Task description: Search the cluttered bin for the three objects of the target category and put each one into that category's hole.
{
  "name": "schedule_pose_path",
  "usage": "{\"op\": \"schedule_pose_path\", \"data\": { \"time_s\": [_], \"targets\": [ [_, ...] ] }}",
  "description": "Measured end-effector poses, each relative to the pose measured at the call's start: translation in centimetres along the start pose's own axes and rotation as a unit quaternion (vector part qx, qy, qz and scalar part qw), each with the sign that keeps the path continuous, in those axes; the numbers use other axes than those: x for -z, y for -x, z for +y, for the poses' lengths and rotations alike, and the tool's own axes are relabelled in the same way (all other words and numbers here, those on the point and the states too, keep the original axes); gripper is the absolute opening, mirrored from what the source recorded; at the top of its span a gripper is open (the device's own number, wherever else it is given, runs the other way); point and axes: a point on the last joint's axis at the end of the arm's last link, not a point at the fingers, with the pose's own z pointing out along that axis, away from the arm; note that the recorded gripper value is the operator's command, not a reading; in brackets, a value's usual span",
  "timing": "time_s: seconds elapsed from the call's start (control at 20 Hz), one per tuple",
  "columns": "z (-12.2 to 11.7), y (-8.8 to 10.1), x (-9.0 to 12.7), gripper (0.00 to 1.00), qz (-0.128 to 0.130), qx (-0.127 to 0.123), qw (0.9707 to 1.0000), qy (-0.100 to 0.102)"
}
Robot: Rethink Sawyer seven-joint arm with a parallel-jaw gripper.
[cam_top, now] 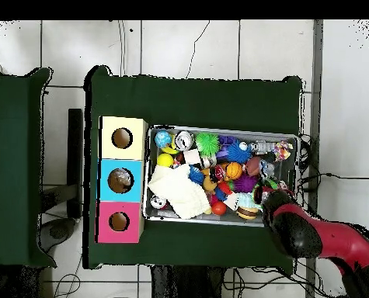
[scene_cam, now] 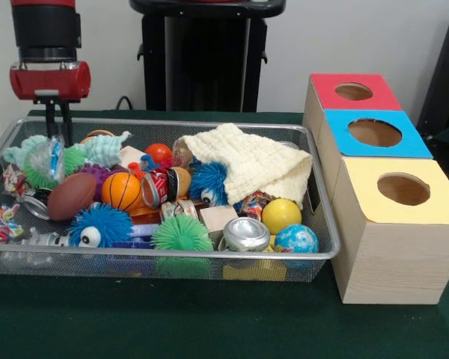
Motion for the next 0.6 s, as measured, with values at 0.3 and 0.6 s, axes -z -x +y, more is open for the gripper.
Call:
{"op": "schedule_pose_path", "data": {
  "time_s": [0.3,0.6],
  "targets": [
    [2.5,-1.2,0.8,0.00,0.025,-0.003,0.9997,0.004],
    [4.3,-3.0,1.0,0.00,0.050,-0.008,0.9987,0.012]
  ]
}}
